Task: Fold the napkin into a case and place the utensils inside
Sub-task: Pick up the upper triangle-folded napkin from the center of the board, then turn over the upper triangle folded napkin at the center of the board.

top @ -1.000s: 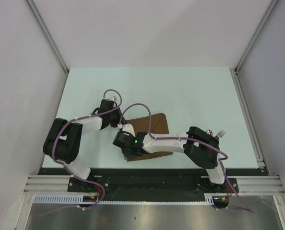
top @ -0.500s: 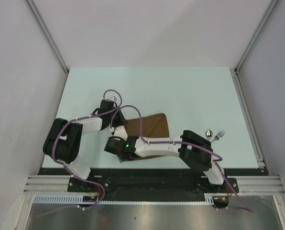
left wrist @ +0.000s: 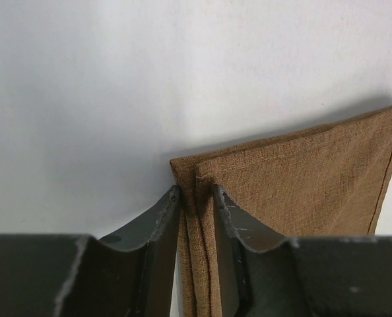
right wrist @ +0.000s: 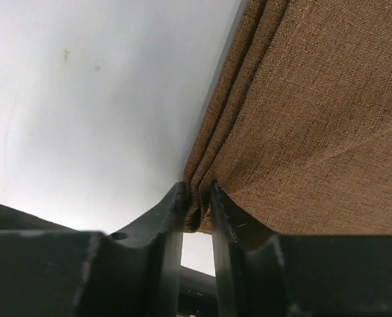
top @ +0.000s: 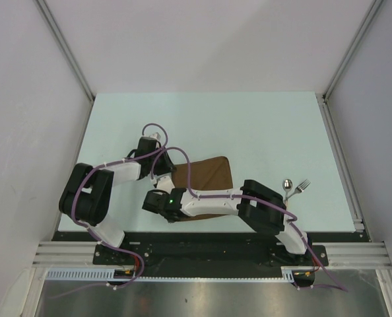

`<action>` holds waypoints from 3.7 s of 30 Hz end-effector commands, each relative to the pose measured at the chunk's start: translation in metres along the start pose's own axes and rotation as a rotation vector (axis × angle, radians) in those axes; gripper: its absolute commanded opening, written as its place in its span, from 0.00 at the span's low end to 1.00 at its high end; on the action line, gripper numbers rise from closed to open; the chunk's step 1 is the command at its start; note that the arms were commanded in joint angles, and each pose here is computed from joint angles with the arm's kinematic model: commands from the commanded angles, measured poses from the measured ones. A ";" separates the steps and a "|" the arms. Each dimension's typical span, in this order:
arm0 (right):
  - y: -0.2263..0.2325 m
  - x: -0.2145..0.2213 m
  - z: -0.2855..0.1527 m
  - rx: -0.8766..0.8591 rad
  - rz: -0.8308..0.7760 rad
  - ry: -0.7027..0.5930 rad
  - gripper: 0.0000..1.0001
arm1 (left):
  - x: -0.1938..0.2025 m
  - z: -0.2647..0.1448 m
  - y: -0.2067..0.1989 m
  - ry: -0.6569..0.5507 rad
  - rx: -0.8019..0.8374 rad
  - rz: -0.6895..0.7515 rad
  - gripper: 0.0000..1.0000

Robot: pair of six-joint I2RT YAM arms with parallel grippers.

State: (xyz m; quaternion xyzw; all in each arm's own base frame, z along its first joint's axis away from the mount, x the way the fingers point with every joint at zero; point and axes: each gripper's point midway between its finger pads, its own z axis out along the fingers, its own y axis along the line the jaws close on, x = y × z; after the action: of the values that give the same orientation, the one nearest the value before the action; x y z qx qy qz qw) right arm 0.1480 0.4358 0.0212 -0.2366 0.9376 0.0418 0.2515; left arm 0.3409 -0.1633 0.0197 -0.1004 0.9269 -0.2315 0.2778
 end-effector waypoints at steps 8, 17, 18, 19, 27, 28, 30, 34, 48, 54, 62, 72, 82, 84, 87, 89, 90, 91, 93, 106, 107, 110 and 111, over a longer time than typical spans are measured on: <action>-0.015 -0.008 0.002 0.037 -0.022 -0.045 0.00 | -0.004 -0.016 -0.009 -0.025 0.020 0.001 0.53; -0.016 -0.053 -0.057 -0.313 0.033 -0.198 0.00 | 0.011 -0.027 -0.013 0.061 0.028 -0.076 0.61; -0.017 -0.053 -0.058 -0.326 0.036 -0.195 0.00 | 0.015 -0.026 -0.011 0.068 0.024 -0.096 0.61; -0.019 -0.051 -0.056 -0.347 0.042 -0.179 0.00 | 0.013 -0.028 -0.016 0.057 0.050 -0.103 0.60; -0.021 -0.056 -0.064 -0.400 0.070 -0.193 0.00 | 0.014 -0.025 -0.014 0.062 0.031 -0.131 0.59; -0.021 -0.057 -0.065 -0.404 0.070 -0.193 0.00 | 0.014 -0.024 -0.013 0.065 0.025 -0.133 0.59; -0.021 -0.059 -0.067 -0.410 0.070 -0.196 0.00 | 0.015 -0.020 -0.012 0.070 0.022 -0.138 0.59; -0.023 -0.056 -0.067 -0.411 0.068 -0.191 0.00 | 0.009 -0.010 -0.015 0.066 0.033 -0.140 0.57; -0.031 -0.058 -0.072 -0.413 0.069 -0.204 0.00 | -0.007 0.000 -0.002 0.021 -0.001 -0.149 0.07; 0.012 -0.072 -0.097 -0.526 -0.026 -0.233 0.00 | -0.048 -0.059 -0.013 -0.094 0.039 -0.140 0.00; 0.140 -0.104 -0.181 -0.937 -0.154 -0.291 0.00 | -0.120 -0.189 0.000 -0.361 0.022 -0.101 0.00; 0.138 -0.124 -0.248 -1.276 -0.097 -0.388 0.00 | -0.160 -0.251 -0.025 -0.596 0.077 -0.060 0.00; 0.002 -0.044 -0.106 -1.118 0.202 -0.211 0.00 | -0.131 -0.072 -0.086 -0.358 0.135 0.016 0.00; -0.023 -0.020 -0.090 -1.074 0.252 -0.179 0.00 | -0.117 -0.038 -0.104 -0.315 0.158 0.039 0.00; -0.055 0.004 -0.073 -1.007 0.316 -0.155 0.00 | -0.105 -0.007 -0.128 -0.283 0.191 0.066 0.00; -0.071 0.012 -0.064 -0.958 0.355 -0.139 0.00 | -0.105 0.004 -0.143 -0.272 0.205 0.087 0.00; -0.076 0.016 -0.063 -0.946 0.365 -0.134 0.00 | -0.099 0.009 -0.151 -0.260 0.206 0.098 0.00; -0.082 0.025 -0.057 -0.915 0.380 -0.120 0.00 | -0.095 0.020 -0.154 -0.243 0.204 0.100 0.00; -0.094 0.037 -0.046 -0.853 0.394 -0.084 0.00 | -0.085 0.029 -0.162 -0.217 0.212 0.111 0.00; -0.197 0.085 -0.016 -0.384 0.536 0.063 0.24 | -0.081 0.009 -0.227 -0.139 0.334 0.206 0.58; -0.203 0.077 -0.017 -0.352 0.527 0.039 0.29 | -0.083 -0.002 -0.229 -0.141 0.340 0.226 0.60; -0.215 0.058 -0.018 -0.325 0.527 -0.004 0.44 | -0.092 -0.050 -0.231 -0.175 0.355 0.262 0.64; -0.222 0.049 -0.018 -0.322 0.540 -0.022 0.47 | -0.085 -0.057 -0.220 -0.163 0.339 0.263 0.64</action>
State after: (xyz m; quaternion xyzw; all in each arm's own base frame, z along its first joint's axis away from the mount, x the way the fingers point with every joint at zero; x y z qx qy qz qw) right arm 0.1916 0.2420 0.0260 -0.0181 0.9266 0.3222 0.1929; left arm 0.4132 -0.3274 0.1267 0.0180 0.8858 -0.3166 0.3389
